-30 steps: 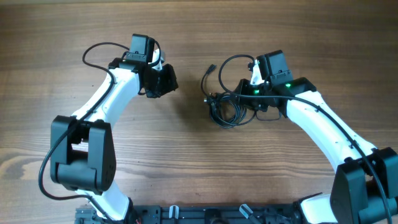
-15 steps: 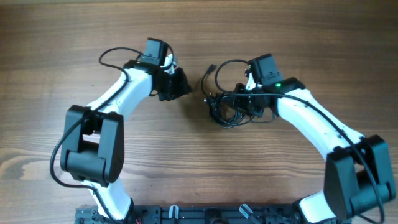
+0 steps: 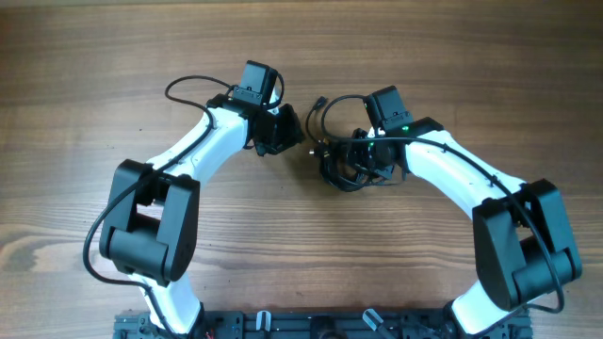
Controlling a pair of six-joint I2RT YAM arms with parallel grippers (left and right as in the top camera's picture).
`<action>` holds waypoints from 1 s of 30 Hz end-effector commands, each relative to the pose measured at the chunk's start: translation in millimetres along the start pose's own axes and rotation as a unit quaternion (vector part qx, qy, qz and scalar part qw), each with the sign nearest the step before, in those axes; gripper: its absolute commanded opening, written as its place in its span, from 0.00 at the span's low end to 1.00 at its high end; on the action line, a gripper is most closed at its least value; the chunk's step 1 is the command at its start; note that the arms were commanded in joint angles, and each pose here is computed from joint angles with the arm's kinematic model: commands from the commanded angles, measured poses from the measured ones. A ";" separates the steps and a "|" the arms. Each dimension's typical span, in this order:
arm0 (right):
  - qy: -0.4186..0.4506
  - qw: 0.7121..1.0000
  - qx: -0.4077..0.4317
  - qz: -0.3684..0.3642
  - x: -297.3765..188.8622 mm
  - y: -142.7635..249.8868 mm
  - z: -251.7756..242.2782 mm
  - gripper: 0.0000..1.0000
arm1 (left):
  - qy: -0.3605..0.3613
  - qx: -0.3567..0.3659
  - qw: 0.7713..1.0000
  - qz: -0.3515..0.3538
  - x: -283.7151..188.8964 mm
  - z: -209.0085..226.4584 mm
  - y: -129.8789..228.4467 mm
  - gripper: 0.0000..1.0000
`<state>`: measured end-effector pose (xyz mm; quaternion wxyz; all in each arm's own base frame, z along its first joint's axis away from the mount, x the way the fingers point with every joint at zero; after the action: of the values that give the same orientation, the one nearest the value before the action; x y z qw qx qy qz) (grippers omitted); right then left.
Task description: Untangle cables
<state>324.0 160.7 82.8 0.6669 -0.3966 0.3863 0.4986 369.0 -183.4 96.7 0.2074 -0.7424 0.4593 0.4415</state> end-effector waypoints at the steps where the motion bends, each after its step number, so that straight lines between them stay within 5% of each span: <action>1: 0.007 1.000 0.006 -0.011 6.6 -5.7 -0.4 0.27 | -0.011 -0.011 1.000 -0.007 9.0 4.4 -5.0 0.31; 11: 0.000 1.000 0.002 -0.025 6.7 -11.0 2.6 0.23 | 0.034 -0.012 0.999 0.014 16.3 -8.1 -5.0 0.52; 18: -0.005 1.000 -0.003 -0.029 7.2 -11.3 5.8 0.22 | 0.043 0.009 0.999 0.017 21.7 -18.7 5.6 0.52; 21: -0.007 1.000 -0.010 -0.028 8.3 -9.2 10.0 0.11 | 0.041 0.016 0.999 0.017 24.1 -21.4 10.4 0.51; 30: -0.020 0.997 -0.070 -0.024 13.8 4.5 32.6 0.08 | 0.024 0.014 1.000 0.002 24.7 -17.1 7.7 0.34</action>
<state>328.5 187.4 88.9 0.6723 -0.4256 0.3331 0.5058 373.3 -214.2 89.7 0.2017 -0.7499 0.4788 0.4094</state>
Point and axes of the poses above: each gripper's point midway between its finger pads, its own x axis out along the fingers, its own z axis along the line the jaws close on, y = z × x, the point moved 6 cm from there along -x, back along the fingers, and after that the axes turned 12 degrees about -x, right-handed, at the moved point
